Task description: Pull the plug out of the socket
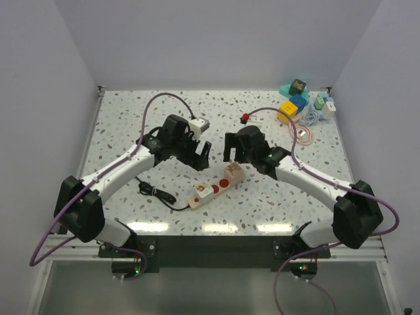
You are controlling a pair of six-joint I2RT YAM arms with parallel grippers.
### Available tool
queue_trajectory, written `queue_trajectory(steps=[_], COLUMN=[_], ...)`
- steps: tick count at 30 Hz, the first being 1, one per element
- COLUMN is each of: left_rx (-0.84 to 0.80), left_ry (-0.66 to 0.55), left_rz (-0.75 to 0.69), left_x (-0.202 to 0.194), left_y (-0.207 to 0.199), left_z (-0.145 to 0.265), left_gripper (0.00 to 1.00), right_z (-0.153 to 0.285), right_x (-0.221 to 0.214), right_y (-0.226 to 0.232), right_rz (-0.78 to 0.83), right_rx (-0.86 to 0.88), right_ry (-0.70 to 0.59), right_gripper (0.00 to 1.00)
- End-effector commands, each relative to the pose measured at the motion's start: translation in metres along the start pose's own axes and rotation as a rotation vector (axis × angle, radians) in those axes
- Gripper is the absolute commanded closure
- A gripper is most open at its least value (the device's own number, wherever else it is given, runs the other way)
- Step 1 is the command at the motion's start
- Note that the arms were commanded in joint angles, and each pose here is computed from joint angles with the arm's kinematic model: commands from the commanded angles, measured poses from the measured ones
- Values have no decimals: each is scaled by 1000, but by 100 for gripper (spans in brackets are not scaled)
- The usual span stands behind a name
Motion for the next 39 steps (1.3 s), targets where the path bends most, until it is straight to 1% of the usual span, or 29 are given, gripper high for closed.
queue_trajectory(steps=[1,3,4,5,9,12,15,18,19,20,21,23,24,26,27,29,30,31,32,34,35,37,38,39], left_rx=[-13,-3,-14,2,-4,1,30,44,36,6,-13,-73,-82,-93,-97,-114,-124,-128,-139,-160,-162,-164,-177,-186], left_ry=[157,192,213,225,238,246,296,297,294,290,282,246,242,226,224,232,229,227,218,181,169,99,74,23], left_rz=[-98,-144,-175,-195,-237,-263,-278,-292,-292,-288,-287,-282,-279,-278,-276,-270,-264,-242,-228,-208,-173,-146,-110,-101], left_x=[-32,-38,-44,-47,-56,-68,-87,-92,-94,-95,-96,-92,-94,-95,-99,-102,-103,-103,-101,-92,-88,-69,-62,-48], left_y=[-16,-22,-31,-33,-44,-49,-46,-46,-47,-52,-55,-66,-68,-70,-70,-72,-73,-76,-78,-84,-87,-91,-95,-99], left_z=[12,12,13,12,10,4,-8,-16,-20,-22,-22,-23,-22,-23,-23,-24,-26,-27,-28,-31,-31,-30,-29,-26], left_gripper=[0,0,0,0,0,0,0,2,8,12,21,31,41,52,66,81,97,100,100,100,100,100,100,100], right_z=[21,30,32,40,45,40,33,26,24,22,19,14,12,7,6,3,1,1,-3,-4,-6,-9,-11,-13], right_x=[25,21,19,20,0,-16,-30,-44,-47,-50,-60,-67,-71,-75,-80,-87,-89,-93,-103,-105,-108,-110,-113,-112], right_y=[-8,-10,-8,-5,-7,-9,-3,3,5,8,11,11,12,10,12,14,15,17,14,16,13,9,6,6], right_rz=[-231,-272,-324,-356,-464,-525,-556,-620,-655,-671,-683,-709,-713,-724,-732,-737,-751,-760,-772,-800,-805,-813,-816,-823], right_rx=[-164,-189,-180,-151,-74,-37,30,103,121,146,182,191,209,209,226,241,253,261,248,263,251,237,226,228], right_ry=[-50,-17,-10,-15,-5,30,66,93,107,117,144,163,168,168,186,216,222,248,270,275,275,268,263,256], right_gripper=[1,1,1,1,1,1,1,1,1,1,1,1,1,1,1,1,1,1,1,1,1,1,1,1])
Point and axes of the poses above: each gripper's point midway between its finger pads, its own z axis back along the fingers, its own y axis along the line the jaws close on, x = y × z, the point moved 2 cm from there along z, back along the fingers, and after that the axes turned 9 degrees about -z, right-handed, at the moved point
